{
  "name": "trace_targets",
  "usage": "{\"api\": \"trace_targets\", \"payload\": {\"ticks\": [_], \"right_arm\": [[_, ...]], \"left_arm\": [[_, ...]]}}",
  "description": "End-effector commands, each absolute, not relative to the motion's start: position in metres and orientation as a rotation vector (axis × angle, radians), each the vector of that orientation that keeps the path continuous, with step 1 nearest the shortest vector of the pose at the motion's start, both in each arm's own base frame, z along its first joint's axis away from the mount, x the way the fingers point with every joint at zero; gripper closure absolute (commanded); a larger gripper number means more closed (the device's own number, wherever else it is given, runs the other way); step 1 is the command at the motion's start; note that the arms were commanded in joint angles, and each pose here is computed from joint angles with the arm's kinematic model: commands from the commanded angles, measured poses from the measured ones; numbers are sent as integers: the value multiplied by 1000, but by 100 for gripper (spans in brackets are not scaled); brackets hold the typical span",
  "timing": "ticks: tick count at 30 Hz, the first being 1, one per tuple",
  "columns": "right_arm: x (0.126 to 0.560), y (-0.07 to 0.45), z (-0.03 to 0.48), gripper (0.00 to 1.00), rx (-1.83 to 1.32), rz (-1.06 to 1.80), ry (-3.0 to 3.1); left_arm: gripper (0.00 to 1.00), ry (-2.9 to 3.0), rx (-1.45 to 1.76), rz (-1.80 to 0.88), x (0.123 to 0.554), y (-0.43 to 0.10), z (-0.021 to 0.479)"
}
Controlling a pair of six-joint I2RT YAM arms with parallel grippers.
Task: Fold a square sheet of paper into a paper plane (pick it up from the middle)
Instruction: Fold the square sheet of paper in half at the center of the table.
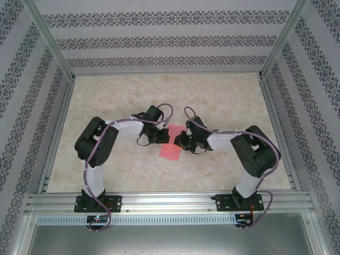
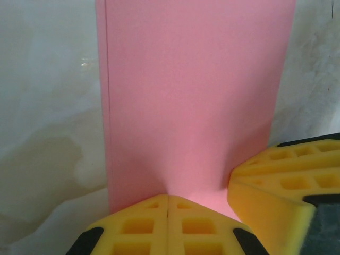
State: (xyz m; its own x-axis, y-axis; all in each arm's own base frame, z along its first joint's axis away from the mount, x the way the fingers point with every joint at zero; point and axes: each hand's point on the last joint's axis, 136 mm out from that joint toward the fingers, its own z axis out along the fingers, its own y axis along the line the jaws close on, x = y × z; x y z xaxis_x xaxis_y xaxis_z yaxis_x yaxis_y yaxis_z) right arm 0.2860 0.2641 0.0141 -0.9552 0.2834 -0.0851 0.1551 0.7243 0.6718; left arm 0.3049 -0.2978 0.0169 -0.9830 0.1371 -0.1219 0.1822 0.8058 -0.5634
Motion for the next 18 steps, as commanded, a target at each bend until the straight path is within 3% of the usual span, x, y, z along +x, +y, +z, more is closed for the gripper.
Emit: {"api": "trace_targets", "payload": {"ticks": [1, 10, 18], "right_arm": [[282, 254, 2, 83, 407, 992, 2748], [272, 268, 49, 82, 295, 1096, 2658], [237, 271, 20, 81, 312, 1083, 2731]], "left_arm": [[100, 3096, 234, -733, 274, -271, -28], [100, 3102, 240, -722, 273, -270, -30], [100, 3101, 240, -729, 273, -271, -29]]}}
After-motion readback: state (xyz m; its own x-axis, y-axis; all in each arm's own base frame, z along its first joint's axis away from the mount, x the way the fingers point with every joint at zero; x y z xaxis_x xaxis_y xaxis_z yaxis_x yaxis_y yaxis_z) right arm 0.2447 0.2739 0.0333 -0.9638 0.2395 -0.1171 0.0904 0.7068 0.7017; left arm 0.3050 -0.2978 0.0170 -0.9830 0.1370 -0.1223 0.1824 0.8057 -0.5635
